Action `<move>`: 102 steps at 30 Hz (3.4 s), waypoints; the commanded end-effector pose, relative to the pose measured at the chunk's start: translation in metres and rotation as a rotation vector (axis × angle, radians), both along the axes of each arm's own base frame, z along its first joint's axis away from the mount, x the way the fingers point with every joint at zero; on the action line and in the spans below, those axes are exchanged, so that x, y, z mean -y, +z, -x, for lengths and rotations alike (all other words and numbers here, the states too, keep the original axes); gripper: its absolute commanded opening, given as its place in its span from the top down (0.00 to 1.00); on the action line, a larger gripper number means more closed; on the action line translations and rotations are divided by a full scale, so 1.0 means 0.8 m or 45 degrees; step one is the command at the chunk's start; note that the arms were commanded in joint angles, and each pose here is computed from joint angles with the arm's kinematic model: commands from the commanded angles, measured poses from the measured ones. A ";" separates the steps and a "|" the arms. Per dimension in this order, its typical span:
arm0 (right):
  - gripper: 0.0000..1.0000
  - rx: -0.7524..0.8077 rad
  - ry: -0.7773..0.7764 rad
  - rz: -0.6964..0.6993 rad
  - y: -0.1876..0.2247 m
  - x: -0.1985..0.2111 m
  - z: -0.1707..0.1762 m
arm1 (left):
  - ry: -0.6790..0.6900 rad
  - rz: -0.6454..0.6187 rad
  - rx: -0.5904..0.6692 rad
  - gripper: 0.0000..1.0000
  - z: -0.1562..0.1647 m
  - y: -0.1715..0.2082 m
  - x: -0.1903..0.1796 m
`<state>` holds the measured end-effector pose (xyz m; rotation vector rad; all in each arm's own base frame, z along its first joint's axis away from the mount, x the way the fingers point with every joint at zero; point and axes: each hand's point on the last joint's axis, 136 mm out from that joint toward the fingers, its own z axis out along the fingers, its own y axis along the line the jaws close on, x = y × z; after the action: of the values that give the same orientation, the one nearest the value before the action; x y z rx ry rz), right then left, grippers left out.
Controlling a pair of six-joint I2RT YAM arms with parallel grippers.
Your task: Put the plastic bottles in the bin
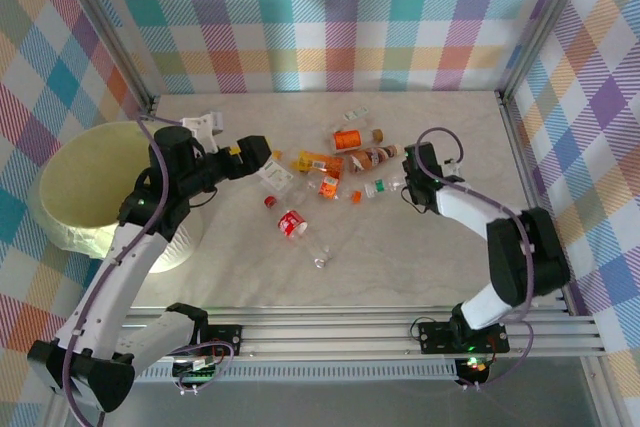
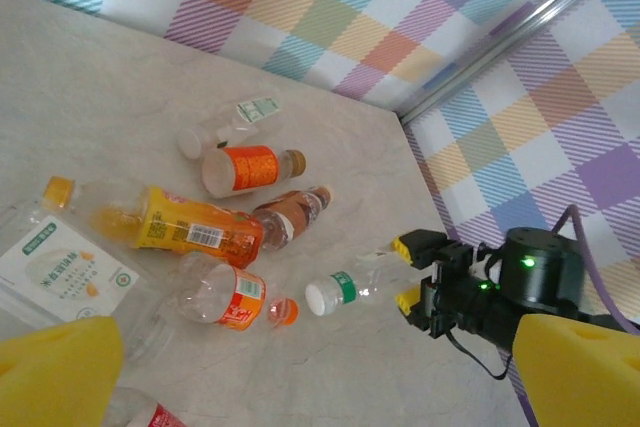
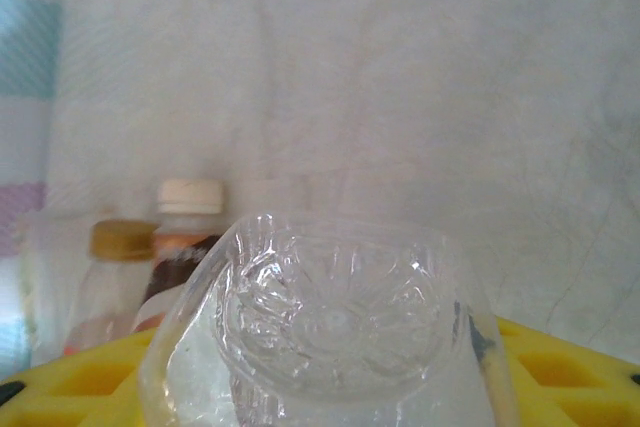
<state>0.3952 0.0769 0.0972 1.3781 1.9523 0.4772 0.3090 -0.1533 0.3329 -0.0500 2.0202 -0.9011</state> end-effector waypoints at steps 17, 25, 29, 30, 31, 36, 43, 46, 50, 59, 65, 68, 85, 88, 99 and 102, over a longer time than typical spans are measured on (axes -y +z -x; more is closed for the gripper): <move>0.62 0.862 1.121 0.234 0.196 -0.118 0.071 | -0.327 -0.193 0.113 0.00 -0.002 -0.023 0.125; 0.61 1.069 1.276 0.139 0.251 -0.192 0.090 | -0.626 -0.266 0.179 0.00 0.027 -0.037 0.197; 0.61 1.126 1.315 0.046 0.271 -0.223 0.095 | -0.643 -0.350 0.227 0.00 0.028 -0.046 0.211; 0.61 1.137 1.323 0.026 0.275 -0.229 0.097 | -0.631 -0.360 0.233 0.00 0.025 -0.047 0.212; 0.61 1.144 1.331 0.005 0.278 -0.236 0.099 | -0.616 -0.370 0.240 0.00 0.022 -0.048 0.212; 0.61 1.161 1.338 -0.098 0.282 -0.253 0.103 | -0.598 -0.372 0.268 0.00 0.016 -0.050 0.215; 0.60 1.265 1.380 -0.116 0.308 -0.258 0.114 | -0.512 -0.469 0.313 0.00 0.007 -0.065 0.196; 0.59 1.285 1.389 -0.105 0.311 -0.258 0.117 | -0.627 -0.386 0.355 0.01 0.021 -0.057 0.196; 0.59 1.284 1.411 -0.117 0.312 -0.260 0.120 | -0.659 -0.365 0.406 0.06 0.025 -0.041 0.189; 0.57 1.253 1.453 -0.188 0.316 -0.271 0.121 | -0.643 -0.412 0.435 0.29 0.016 -0.040 0.190; 0.51 1.210 1.634 -0.253 0.322 -0.296 0.132 | -0.637 -0.422 0.417 0.44 0.015 -0.046 0.189; 0.47 1.206 1.647 -0.261 0.319 -0.299 0.131 | -0.558 -0.442 0.427 0.50 0.008 -0.041 0.178; 0.00 1.118 1.353 0.038 0.300 -0.247 0.104 | 0.198 -0.700 0.393 0.56 -0.020 0.003 0.031; 0.00 1.047 1.239 0.108 0.281 -0.227 0.092 | 0.263 -0.729 0.385 0.56 -0.010 0.019 0.008; 0.00 0.882 1.142 0.177 0.239 -0.212 0.074 | 0.663 -0.778 0.411 0.56 0.006 0.079 -0.079; 0.00 0.871 1.149 0.171 0.235 -0.215 0.072 | 0.779 -0.771 0.452 0.56 0.007 0.097 -0.103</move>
<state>0.3346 0.2479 0.2890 0.1021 1.8361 1.0590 0.3081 -0.1011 0.3864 -0.0190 1.7873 0.0215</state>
